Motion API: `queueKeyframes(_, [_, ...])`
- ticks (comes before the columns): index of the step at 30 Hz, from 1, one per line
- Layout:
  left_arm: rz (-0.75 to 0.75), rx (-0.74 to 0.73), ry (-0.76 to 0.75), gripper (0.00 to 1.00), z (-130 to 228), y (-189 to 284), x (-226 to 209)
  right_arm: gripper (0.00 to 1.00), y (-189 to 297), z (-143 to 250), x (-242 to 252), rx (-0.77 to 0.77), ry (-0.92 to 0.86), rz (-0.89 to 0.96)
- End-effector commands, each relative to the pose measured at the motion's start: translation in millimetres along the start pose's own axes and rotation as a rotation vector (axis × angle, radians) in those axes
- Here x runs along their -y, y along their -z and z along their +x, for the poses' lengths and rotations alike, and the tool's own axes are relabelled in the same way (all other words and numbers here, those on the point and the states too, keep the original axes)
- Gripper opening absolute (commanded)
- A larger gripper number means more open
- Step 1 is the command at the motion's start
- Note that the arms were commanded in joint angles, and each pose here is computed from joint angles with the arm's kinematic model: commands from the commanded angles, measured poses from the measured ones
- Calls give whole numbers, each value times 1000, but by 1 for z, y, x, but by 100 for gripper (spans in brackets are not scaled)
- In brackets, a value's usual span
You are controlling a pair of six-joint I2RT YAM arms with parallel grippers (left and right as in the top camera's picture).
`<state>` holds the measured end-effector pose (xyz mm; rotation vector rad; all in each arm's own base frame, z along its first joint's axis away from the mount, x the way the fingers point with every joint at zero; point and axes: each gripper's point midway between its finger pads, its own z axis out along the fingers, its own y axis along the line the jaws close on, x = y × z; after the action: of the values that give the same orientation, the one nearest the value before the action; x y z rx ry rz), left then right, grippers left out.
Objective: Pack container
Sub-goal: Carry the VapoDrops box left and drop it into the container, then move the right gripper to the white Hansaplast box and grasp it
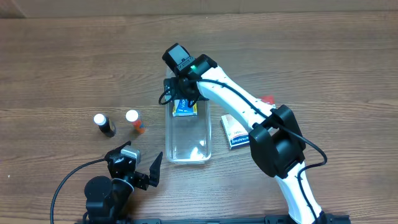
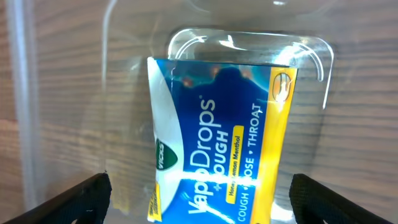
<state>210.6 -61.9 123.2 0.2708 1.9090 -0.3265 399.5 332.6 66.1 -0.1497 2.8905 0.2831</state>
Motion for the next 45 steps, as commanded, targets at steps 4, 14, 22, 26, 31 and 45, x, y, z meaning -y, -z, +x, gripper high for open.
queueKeyframes(4, [13,5,-1,100,-1,0,3,94,125,-31,-7,189,52,-106])
queueKeyframes(14, [13,5,-1,100,-1,0,3,100,166,0,130,1,-41,101])
queueKeyframes(22, [13,5,-1,100,-1,0,3,100,95,82,159,-323,-24,118])
queueKeyframes(26, [13,5,-1,100,-1,0,3,100,60,116,165,-397,-5,139])
queueKeyframes(31, [13,5,-1,100,-1,0,3,100,33,142,164,-441,31,75])
queueKeyframes(45, [13,5,-1,100,-1,0,3,95,17,133,155,-375,77,21])
